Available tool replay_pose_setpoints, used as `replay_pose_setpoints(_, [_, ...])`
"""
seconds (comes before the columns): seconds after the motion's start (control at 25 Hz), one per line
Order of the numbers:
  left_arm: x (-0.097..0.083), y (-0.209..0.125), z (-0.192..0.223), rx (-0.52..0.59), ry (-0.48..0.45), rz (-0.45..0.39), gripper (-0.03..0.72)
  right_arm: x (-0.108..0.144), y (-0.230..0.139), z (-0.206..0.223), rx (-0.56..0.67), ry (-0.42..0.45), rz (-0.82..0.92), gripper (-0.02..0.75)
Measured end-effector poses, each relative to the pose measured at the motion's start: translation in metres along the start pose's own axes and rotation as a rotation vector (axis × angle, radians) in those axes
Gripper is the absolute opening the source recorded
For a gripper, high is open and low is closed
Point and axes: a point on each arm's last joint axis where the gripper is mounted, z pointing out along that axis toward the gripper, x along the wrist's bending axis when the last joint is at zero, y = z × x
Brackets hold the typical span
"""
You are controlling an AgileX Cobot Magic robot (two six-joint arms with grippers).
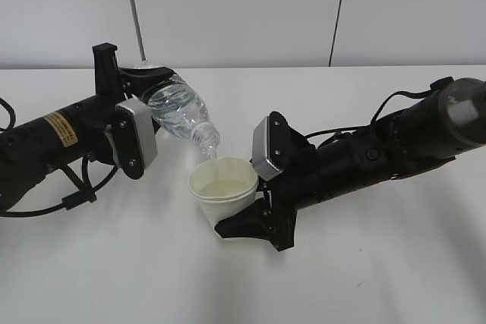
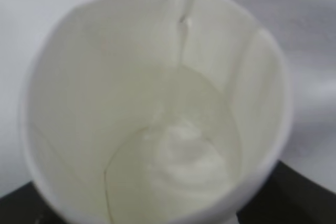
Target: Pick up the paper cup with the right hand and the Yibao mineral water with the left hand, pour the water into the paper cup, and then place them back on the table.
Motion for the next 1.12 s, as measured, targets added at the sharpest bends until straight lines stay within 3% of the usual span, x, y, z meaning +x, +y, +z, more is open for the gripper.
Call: replay_pose_setpoints(1.12, [0.0008,0.0002,0.0001,-0.002,0.005,0.0,0.347,0.0001,-0.0005,0.0,0.006,0.002,-0.004,0.521])
